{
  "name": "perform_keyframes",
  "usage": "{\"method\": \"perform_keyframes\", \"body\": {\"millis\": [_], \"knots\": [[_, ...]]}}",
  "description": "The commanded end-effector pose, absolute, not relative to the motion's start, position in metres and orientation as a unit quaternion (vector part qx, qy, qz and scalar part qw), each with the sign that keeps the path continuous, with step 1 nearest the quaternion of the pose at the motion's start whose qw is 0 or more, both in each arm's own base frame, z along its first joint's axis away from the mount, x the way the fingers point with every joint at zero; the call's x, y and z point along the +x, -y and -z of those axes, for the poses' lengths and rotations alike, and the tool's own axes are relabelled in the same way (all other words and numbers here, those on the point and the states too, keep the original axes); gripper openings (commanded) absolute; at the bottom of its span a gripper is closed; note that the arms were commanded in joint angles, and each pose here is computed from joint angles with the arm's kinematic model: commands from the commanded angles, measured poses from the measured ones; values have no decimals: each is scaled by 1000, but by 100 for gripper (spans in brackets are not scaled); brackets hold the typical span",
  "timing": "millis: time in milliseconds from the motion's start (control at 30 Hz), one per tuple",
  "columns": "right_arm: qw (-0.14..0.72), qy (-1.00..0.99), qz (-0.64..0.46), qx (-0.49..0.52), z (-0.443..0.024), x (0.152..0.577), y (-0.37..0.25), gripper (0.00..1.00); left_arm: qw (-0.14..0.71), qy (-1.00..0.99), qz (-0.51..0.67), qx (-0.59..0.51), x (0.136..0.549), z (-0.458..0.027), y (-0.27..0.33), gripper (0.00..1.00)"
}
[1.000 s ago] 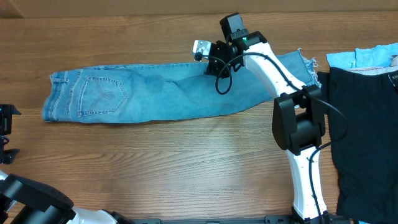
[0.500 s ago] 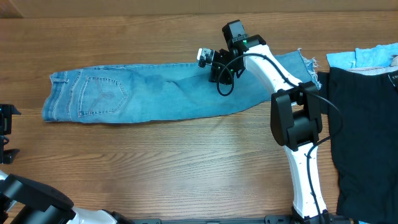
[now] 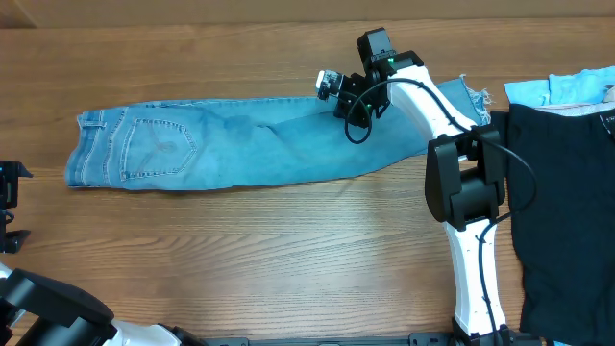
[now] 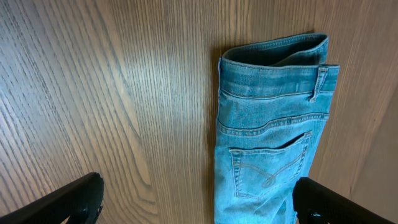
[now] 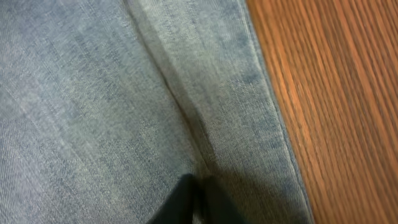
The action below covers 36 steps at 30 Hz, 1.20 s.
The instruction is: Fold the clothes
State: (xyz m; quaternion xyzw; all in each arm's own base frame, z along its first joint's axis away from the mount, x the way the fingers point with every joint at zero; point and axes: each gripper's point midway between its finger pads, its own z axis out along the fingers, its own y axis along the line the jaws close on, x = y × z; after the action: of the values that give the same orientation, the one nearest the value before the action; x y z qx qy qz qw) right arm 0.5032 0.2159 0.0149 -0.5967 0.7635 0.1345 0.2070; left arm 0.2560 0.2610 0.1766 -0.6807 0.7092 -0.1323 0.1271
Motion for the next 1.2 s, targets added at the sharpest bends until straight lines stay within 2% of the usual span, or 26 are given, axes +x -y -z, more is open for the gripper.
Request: {"method": "perform_keyframes", "body": {"millis": [0, 233, 400, 500, 667, 867, 900, 933, 967, 1033, 1100, 1133, 1167], "knots": [[214, -760, -143, -597, -19, 504, -218, 4, 137, -708, 131, -680, 256, -184, -260, 100], [254, -758, -99, -592, -57, 527, -215, 4, 137, -708, 131, -680, 256, -184, -260, 100], [271, -806, -40, -524, -79, 555, -182, 4, 137, -708, 131, -680, 256, -184, -260, 100], [283, -840, -32, -462, -83, 570, -162, 4, 137, -708, 131, -680, 256, -184, -260, 100], [286, -841, -33, -458, -82, 572, -158, 4, 137, -708, 131, -680, 256, -184, -260, 100], [297, -845, -42, -443, -59, 574, -161, 5, 137, -708, 131, -680, 256, -184, -260, 100], [310, -855, -45, -413, -65, 581, -161, 27, 137, -708, 131, -680, 256, -184, -260, 100], [322, -864, -45, -384, -77, 587, -160, 34, 137, -708, 131, -680, 256, -184, -260, 100], [341, -876, -41, -339, -98, 596, -156, 50, 137, -708, 131, -680, 256, -184, -260, 100], [375, -895, -9, -242, -146, 610, -135, 63, 137, -708, 131, -680, 256, -184, -260, 100], [388, -909, 29, -147, -188, 608, -100, 68, 137, -708, 131, -680, 256, -184, -260, 100], [387, -915, 29, -113, -204, 601, -86, 84, 137, -708, 131, -680, 256, -184, -260, 100], [380, -922, 22, -68, -218, 589, -65, 91, 137, -708, 131, -680, 256, -184, -260, 100]]}}
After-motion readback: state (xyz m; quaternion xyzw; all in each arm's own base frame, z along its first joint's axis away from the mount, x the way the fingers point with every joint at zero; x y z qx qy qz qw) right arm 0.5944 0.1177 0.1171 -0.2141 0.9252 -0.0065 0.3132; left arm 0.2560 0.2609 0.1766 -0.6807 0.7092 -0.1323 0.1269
